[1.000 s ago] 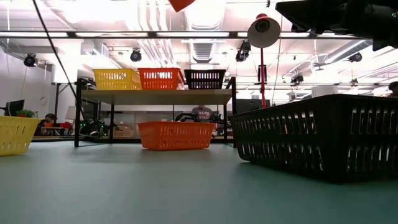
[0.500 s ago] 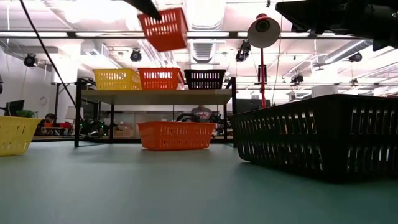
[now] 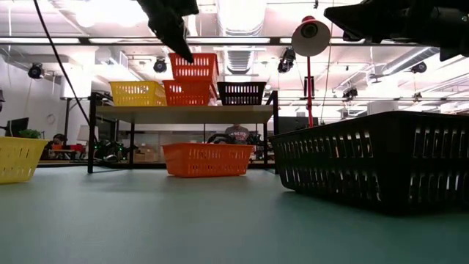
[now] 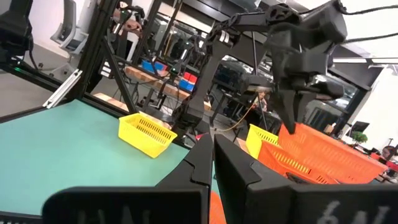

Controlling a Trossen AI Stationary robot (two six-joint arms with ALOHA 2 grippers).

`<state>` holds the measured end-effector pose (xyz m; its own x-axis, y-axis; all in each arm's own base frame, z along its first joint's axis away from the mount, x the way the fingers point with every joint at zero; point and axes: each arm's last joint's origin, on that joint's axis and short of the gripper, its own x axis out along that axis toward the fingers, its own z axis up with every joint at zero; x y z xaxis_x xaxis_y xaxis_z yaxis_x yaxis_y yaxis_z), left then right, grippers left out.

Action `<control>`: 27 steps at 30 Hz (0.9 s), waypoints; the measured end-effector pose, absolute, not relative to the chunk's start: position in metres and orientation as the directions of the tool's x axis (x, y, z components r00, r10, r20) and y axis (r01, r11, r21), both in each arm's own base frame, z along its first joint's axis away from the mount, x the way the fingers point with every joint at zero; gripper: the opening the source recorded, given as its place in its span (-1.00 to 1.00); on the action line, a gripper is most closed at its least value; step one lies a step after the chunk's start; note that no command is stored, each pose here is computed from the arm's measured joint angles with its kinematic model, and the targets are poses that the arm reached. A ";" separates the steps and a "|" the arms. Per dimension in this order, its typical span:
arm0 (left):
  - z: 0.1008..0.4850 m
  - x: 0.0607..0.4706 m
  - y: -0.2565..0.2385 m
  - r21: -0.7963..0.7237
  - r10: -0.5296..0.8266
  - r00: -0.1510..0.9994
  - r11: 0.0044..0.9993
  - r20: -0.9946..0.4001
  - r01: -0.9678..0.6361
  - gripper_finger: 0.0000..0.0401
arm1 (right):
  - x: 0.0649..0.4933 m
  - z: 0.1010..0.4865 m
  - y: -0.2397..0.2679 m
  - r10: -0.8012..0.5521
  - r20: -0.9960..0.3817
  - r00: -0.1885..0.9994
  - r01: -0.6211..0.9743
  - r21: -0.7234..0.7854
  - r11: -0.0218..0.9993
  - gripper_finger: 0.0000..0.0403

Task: Stack baskets on shelf by color
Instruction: Stack the bottom orange bin on top of the orange bin on the shelf

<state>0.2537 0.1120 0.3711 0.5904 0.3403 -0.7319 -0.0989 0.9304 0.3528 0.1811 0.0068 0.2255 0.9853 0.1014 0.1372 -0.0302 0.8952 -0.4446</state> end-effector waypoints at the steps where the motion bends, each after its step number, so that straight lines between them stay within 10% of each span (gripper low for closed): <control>1: 0.369 0.254 0.113 0.348 0.336 0.582 0.933 -0.741 -0.095 -1.00 | 0.181 0.226 0.007 0.101 0.137 0.985 -0.030 -0.445 0.895 -0.96; 27: 0.362 0.258 0.114 0.327 0.316 0.553 0.941 -0.771 -0.083 -0.94 | 0.181 0.226 0.007 0.101 0.139 0.985 -0.026 -0.460 0.887 -0.96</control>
